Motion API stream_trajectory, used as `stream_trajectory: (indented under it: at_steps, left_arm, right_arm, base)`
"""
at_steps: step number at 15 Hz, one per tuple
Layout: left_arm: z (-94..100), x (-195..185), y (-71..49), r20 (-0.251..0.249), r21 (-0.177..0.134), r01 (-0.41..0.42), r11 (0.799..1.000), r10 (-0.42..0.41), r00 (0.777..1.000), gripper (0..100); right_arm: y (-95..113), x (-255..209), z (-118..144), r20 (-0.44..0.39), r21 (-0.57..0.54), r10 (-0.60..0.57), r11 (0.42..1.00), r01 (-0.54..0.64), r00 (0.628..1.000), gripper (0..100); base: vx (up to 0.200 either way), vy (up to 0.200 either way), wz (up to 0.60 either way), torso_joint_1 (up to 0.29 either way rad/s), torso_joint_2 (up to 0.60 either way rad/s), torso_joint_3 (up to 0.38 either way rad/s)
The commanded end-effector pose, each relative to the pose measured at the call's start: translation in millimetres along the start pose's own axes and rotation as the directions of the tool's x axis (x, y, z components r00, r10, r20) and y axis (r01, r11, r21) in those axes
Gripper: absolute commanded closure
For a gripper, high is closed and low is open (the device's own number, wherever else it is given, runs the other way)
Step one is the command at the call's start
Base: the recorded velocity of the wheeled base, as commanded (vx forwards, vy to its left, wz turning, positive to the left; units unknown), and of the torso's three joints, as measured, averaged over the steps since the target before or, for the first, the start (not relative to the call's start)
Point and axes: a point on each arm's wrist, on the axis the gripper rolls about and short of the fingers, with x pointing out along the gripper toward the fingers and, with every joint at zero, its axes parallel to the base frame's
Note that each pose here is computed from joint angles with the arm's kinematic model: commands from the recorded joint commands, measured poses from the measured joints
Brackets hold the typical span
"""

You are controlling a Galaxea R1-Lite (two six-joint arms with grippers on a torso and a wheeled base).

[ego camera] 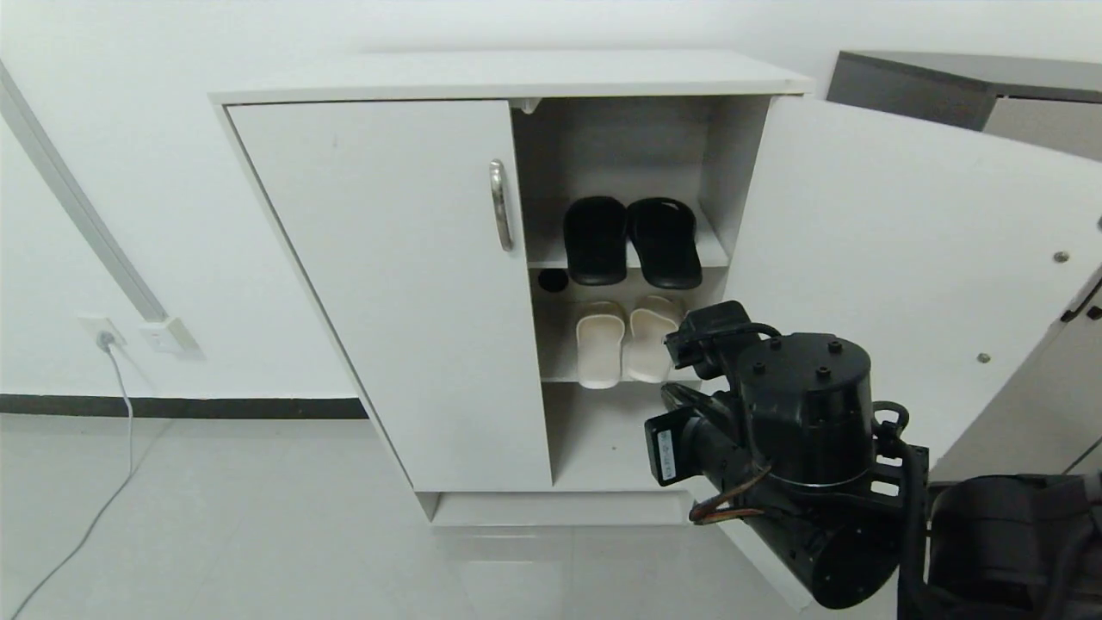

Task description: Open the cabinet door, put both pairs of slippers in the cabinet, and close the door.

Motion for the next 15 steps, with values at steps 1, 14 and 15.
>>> stream_trajectory:
  at_steps: [1,14,15]
  left_arm:
    - [0.5,-0.1,0.0,0.003,0.0,0.001,1.0,-0.001,1.0,100]
    - [0.5,-0.1,0.0,0.003,0.0,0.001,1.0,-0.001,1.0,100]
    - [0.5,-0.1,0.0,0.003,-0.002,-0.001,1.0,0.001,1.0,100]
  right_arm:
    - [1.2,-0.5,0.2,0.003,0.001,0.005,1.0,-0.005,1.0,100]
    - [1.0,-0.8,0.6,0.004,0.002,0.005,1.0,-0.005,1.0,100]
    - [1.0,-0.8,0.6,0.004,0.002,0.005,1.0,-0.005,1.0,100]
  base:
    - [0.0,0.0,0.0,0.066,-0.6,-0.373]
    - [0.0,0.0,0.0,0.123,-0.48,-0.337]
    - [0.0,0.0,0.0,0.188,-0.5,-0.31]
